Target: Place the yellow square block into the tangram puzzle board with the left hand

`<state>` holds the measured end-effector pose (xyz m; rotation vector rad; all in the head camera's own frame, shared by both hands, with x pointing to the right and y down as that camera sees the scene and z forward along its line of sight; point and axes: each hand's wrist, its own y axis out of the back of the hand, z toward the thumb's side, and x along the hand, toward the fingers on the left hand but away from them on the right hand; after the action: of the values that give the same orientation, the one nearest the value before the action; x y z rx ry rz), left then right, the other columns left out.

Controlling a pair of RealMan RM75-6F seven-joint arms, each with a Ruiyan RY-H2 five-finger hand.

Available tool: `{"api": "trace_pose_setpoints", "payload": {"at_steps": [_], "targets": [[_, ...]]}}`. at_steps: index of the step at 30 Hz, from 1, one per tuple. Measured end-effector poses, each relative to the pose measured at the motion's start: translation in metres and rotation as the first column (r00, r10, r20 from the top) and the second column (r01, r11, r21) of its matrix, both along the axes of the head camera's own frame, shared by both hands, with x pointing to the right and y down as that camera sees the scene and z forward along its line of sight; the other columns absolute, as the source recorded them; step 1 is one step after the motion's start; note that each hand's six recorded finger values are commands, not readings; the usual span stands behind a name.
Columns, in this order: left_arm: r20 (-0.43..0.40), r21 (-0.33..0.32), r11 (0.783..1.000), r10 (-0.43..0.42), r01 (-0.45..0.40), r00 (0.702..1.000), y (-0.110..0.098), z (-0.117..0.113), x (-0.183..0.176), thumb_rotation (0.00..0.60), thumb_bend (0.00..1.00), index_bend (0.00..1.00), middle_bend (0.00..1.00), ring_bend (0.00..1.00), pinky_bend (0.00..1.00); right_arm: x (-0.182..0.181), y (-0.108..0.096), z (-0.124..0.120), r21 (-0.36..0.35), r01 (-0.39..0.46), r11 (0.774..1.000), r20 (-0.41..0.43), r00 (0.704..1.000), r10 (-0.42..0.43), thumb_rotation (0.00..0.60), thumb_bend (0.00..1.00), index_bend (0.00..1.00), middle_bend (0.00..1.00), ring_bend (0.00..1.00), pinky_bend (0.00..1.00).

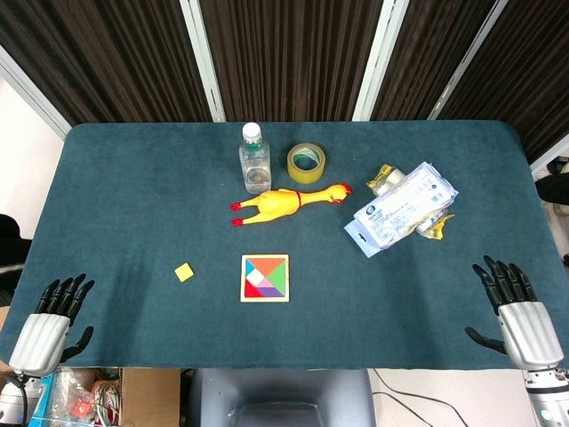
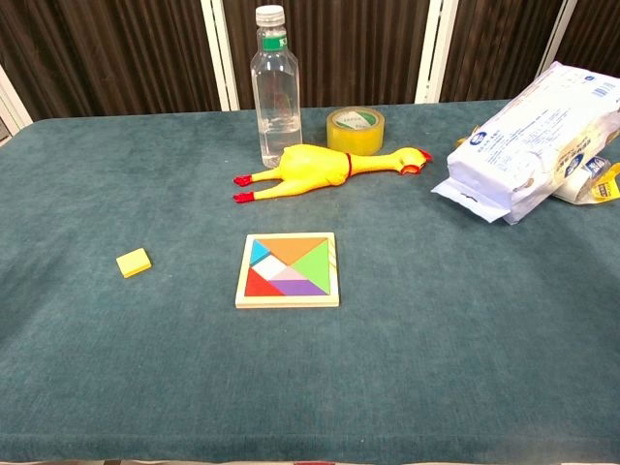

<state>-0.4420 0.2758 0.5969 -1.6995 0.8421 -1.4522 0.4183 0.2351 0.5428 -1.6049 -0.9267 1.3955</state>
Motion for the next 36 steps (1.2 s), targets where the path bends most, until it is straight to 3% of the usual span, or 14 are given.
{"api": "trace_pose_setpoints", "payload": {"at_steps": [5, 8, 10, 12, 13, 15, 16, 19, 25, 32, 36], "targets": [[0.002, -0.028, 0.999, 0.017, -0.017, 1.0, -0.002, 0.008, 0.004, 0.6, 0.38, 0.0, 0.0, 0.0, 0.07, 0.002, -0.001, -0.001, 0.003, -0.009, 1.0, -0.001, 1.0, 0.009, 0.6, 0.17, 0.0, 0.0, 0.0, 0.0], [-0.002, -0.028, 0.998, 0.052, -0.052, 0.999, -0.01, 0.014, 0.01, 0.6, 0.38, 0.0, 0.07, 0.09, 0.21, 0.002, -0.001, 0.0, 0.002, -0.013, 1.0, 0.0, 1.0, 0.013, 0.6, 0.17, 0.0, 0.0, 0.0, 0.0], [-0.003, -0.016, 0.997, 0.082, -0.082, 0.997, -0.02, 0.018, 0.014, 0.6, 0.38, 0.02, 0.26, 0.31, 0.44, 0.002, -0.001, 0.001, -0.003, -0.011, 1.0, -0.004, 1.0, 0.011, 0.6, 0.17, 0.0, 0.0, 0.0, 0.0], [-0.008, 0.002, 0.992, 0.128, -0.128, 0.992, -0.034, 0.022, 0.021, 0.6, 0.38, 0.08, 0.58, 0.64, 0.73, 0.001, -0.002, 0.003, -0.005, -0.01, 1.0, -0.008, 1.0, 0.01, 0.6, 0.17, 0.0, 0.0, 0.0, 0.0], [-0.015, 0.008, 0.989, 0.148, -0.148, 0.989, -0.04, 0.024, 0.025, 0.6, 0.38, 0.11, 0.71, 0.76, 0.83, 0.001, -0.002, 0.003, -0.005, -0.01, 1.0, -0.009, 1.0, 0.01, 0.6, 0.17, 0.0, 0.0, 0.0, 0.0], [-0.039, 0.011, 0.983, 0.185, -0.185, 0.982, -0.053, 0.028, 0.032, 0.6, 0.38, 0.2, 0.93, 0.95, 0.97, 0.0, -0.003, 0.004, -0.005, -0.011, 1.0, -0.013, 1.0, 0.011, 0.6, 0.17, 0.0, 0.0, 0.0, 0.0], [-0.051, 0.011, 0.98, 0.201, -0.2, 0.978, -0.058, 0.031, 0.036, 0.6, 0.38, 0.23, 0.97, 0.98, 0.99, 0.0, -0.003, 0.005, -0.006, -0.012, 1.0, -0.016, 1.0, 0.012, 0.6, 0.17, 0.0, 0.0, 0.0, 0.0], [-0.082, -0.003, 0.968, 0.25, -0.252, 0.965, -0.075, 0.039, 0.046, 0.6, 0.39, 0.31, 1.0, 1.0, 1.0, 0.0, -0.003, 0.007, -0.009, -0.013, 1.0, -0.024, 1.0, 0.013, 0.6, 0.17, 0.0, 0.0, 0.0, 0.0], [-0.094, -0.077, 0.938, 0.332, -0.339, 0.939, -0.096, 0.063, 0.065, 0.6, 0.39, 0.34, 1.0, 1.0, 1.0, -0.002, -0.005, 0.011, -0.017, -0.018, 1.0, -0.038, 0.999, 0.018, 0.6, 0.17, 0.0, 0.0, 0.0, 0.0], [-0.053, -0.123, 0.897, 0.422, -0.425, 0.905, -0.108, 0.092, 0.087, 0.6, 0.39, 0.3, 1.0, 1.0, 1.0, -0.002, -0.006, 0.014, -0.019, -0.027, 0.999, -0.048, 0.998, 0.026, 0.6, 0.17, 0.0, 0.0, 0.0, 0.0], [-0.069, -0.138, 0.894, 0.421, -0.427, 0.904, -0.113, 0.103, 0.094, 0.6, 0.38, 0.3, 1.0, 1.0, 1.0, -0.001, -0.007, 0.015, -0.019, -0.034, 0.999, -0.052, 0.998, 0.033, 0.6, 0.17, 0.0, 0.0, 0.0, 0.0]]}}
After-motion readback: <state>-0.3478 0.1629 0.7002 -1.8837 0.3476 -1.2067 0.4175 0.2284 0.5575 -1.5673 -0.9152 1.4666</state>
